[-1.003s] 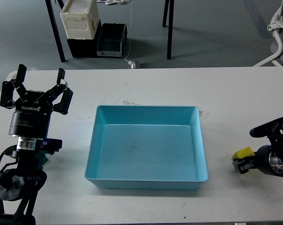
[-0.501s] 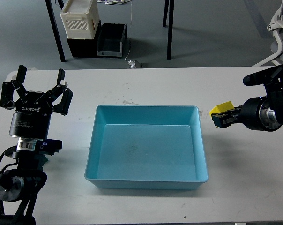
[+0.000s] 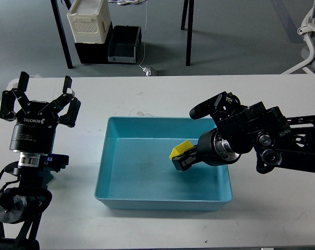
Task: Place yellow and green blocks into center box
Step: 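Carry the yellow cube into the blue tray and release it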
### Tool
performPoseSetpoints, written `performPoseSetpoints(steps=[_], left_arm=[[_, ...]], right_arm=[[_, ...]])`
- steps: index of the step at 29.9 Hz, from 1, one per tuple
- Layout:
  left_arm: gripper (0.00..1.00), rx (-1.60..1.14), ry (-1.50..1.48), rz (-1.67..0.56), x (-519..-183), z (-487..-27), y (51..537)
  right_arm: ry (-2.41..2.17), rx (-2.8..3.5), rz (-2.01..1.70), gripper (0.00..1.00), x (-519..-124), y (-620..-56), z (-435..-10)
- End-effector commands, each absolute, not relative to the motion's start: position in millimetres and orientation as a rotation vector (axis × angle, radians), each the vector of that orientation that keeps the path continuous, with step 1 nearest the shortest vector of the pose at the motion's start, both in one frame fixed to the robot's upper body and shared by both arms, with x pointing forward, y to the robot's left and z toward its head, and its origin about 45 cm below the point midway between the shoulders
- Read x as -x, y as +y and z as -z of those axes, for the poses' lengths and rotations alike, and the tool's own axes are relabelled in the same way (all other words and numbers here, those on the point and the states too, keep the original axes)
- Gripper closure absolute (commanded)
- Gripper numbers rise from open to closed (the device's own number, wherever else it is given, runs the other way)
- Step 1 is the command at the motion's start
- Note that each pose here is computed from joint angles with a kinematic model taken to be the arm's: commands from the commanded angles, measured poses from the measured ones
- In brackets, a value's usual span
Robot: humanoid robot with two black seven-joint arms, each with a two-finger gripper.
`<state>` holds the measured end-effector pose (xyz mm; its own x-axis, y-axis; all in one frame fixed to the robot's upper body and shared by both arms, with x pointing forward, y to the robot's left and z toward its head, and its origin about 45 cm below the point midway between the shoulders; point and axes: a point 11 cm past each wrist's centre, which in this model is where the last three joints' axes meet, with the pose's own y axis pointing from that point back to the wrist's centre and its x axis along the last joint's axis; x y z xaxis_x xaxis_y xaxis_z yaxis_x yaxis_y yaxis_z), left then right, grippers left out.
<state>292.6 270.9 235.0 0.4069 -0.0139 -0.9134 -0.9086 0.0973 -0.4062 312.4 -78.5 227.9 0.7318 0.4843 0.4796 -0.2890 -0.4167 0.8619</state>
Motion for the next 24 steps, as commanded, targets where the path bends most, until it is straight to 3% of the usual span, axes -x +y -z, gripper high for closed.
performPoseSetpoints(steps=[1, 12, 14, 15, 16, 24], left_arm=[[0.0, 1.303, 0.938, -0.833, -292.4, -234.7, 270.8], [0.0, 1.303, 0.935, -0.826, -293.7, -236.5, 270.2], [0.0, 1.303, 0.935, -0.826, -293.7, -236.5, 270.2], [0.0, 1.303, 0.935, -0.826, -293.7, -236.5, 270.2], [0.0, 1.303, 0.935, -0.826, -293.7, -236.5, 270.2], [0.0, 1.299, 0.935, -0.825, -293.7, -236.4, 269.4]], right_arm=[[0.173, -1.816, -0.87, 0.97, -311.0, -61.9, -223.0], [0.234, -1.795, -0.855, 0.66, -302.5, -42.6, -198.6], [0.223, -1.796, -0.849, 0.47, -305.2, -41.0, -198.1], [0.219, -1.796, -0.849, 0.28, -306.3, -40.8, -198.3], [0.215, -1.796, -0.848, 0.0, -307.4, -40.6, -198.4], [0.164, -1.859, -0.809, 0.0, -314.2, -36.6, -212.2]])
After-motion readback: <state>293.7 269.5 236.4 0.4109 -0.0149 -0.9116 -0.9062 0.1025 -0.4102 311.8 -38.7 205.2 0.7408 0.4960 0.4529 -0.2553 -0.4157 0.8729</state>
